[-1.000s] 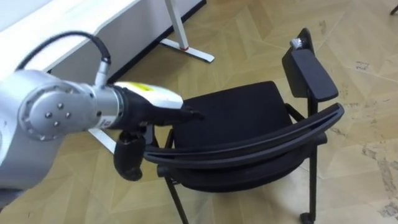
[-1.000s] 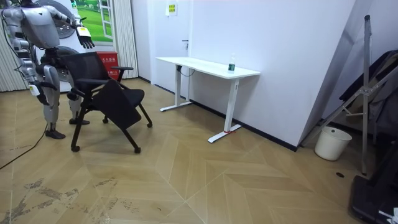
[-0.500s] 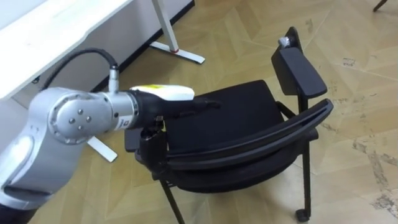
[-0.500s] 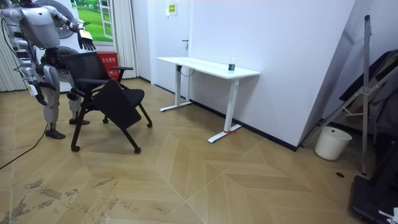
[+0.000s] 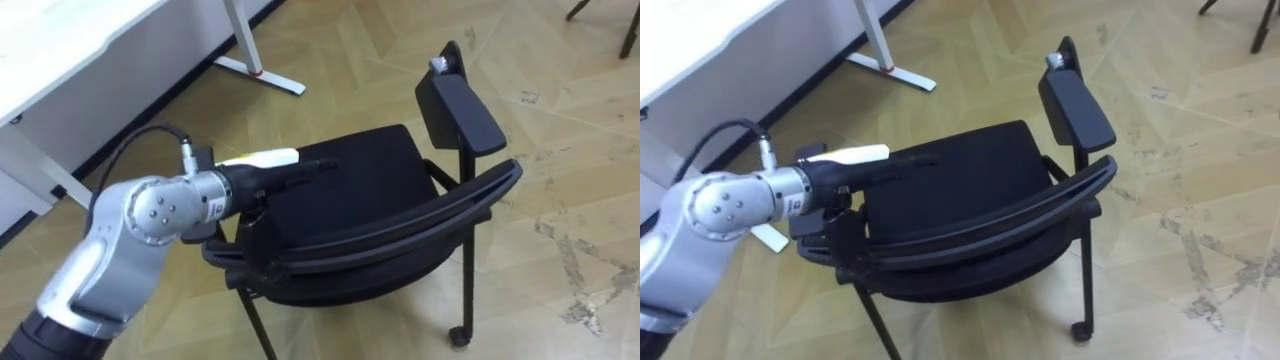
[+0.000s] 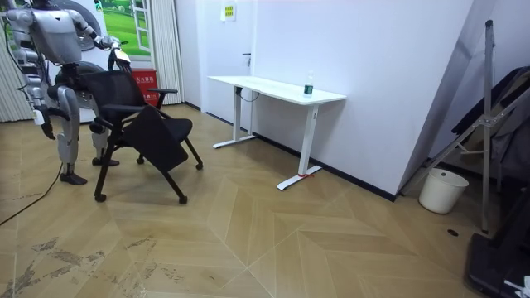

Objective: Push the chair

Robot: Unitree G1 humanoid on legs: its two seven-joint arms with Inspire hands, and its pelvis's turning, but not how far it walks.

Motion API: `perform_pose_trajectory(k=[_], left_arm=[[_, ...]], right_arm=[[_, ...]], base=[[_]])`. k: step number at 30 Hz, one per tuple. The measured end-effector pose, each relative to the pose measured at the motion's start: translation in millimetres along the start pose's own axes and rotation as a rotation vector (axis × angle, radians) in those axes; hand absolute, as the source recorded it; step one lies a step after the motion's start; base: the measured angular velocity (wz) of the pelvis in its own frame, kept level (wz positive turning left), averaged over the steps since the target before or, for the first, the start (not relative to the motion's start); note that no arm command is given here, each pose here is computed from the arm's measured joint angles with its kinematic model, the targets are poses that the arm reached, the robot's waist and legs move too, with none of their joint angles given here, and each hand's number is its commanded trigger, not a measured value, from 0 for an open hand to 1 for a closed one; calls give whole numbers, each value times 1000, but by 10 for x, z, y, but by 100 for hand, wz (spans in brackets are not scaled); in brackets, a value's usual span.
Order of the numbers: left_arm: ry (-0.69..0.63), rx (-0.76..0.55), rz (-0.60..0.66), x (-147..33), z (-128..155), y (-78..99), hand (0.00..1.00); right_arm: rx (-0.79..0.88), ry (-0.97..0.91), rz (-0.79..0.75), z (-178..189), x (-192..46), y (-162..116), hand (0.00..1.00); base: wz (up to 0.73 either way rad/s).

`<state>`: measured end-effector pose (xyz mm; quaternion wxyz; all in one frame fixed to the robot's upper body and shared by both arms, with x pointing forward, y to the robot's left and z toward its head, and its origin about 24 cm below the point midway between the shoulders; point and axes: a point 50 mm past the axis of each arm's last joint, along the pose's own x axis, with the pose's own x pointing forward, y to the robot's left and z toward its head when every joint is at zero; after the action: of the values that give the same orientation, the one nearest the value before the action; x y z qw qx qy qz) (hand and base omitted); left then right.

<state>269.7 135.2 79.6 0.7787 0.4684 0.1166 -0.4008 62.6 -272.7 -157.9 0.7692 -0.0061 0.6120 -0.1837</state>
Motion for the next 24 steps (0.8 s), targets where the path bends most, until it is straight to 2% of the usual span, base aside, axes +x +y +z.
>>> perform_pose_trajectory(k=[5, 13, 15, 18, 19, 20, 24], left_arm=[[39, -91, -7, 143, -139, -140, 0], [63, -117, -2, 187, -194, -187, 0], [63, -116, -16, 198, -190, -207, 0], [94, -145, -90, 247, -252, -332, 0], [96, -145, -118, 258, -247, -366, 53], [99, -129, -127, 261, -236, -372, 100], [101, -126, -150, 257, -234, -366, 100]], right_arm=[[-4, -2, -10, 3, 0, 10, 0], [-20, -7, -31, 54, 0, 9, 0], [-21, -1, -31, 50, 0, 8, 0], [-25, -7, -4, 79, 0, 31, 0], [-31, -8, 10, 83, 0, 37, 0], [-39, -8, 18, 83, 0, 41, 0], [-48, -11, 28, 114, 1, 44, 0]], base=[[0], [0], [-2], [-4], [-5], [-3], [0]])
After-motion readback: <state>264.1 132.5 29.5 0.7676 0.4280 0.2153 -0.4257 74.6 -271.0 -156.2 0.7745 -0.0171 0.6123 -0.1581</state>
